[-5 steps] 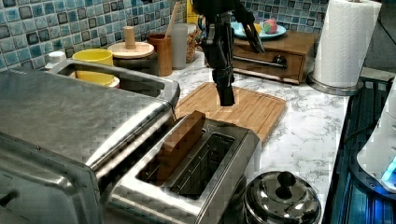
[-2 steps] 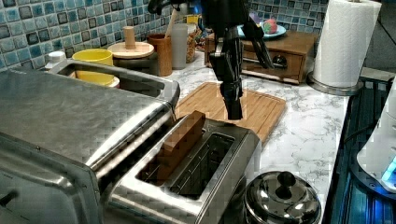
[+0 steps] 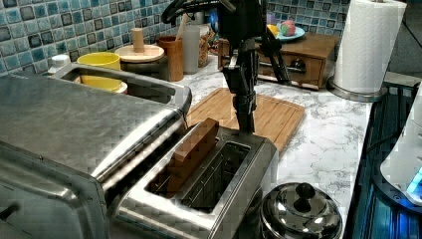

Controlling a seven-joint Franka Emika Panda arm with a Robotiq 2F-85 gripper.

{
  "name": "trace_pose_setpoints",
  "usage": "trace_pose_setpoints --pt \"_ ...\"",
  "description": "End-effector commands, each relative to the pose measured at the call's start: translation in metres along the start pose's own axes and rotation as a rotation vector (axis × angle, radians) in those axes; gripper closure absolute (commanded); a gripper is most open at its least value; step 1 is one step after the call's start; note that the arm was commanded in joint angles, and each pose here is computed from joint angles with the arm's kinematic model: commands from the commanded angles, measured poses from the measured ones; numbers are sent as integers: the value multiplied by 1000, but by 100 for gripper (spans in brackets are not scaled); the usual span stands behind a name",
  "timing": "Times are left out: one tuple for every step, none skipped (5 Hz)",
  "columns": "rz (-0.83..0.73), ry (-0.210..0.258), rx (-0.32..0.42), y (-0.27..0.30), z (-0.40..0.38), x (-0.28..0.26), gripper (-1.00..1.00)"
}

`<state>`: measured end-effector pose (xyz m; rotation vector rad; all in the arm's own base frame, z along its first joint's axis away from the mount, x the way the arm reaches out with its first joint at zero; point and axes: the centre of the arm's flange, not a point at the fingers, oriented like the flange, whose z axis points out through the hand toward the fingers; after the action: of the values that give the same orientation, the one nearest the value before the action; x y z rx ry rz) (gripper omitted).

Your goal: Turn on the toaster.

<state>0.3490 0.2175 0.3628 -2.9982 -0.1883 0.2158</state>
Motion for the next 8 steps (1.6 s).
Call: trace_pose_setpoints --pt "30 -82 -29 15 43 11 100" --pt "68 -90 -10 31 62 13 100" --pt "88 -112 23 39 84 6 100" --pt "102 -190 43 50 114 -1 100" --pt "124 -245 11 59 148 -17 100" --pt "127 -245 8 65 152 -22 100" --pt "142 -255 -18 70 155 -29 100" --pt "124 -256 -42 73 163 -30 100"
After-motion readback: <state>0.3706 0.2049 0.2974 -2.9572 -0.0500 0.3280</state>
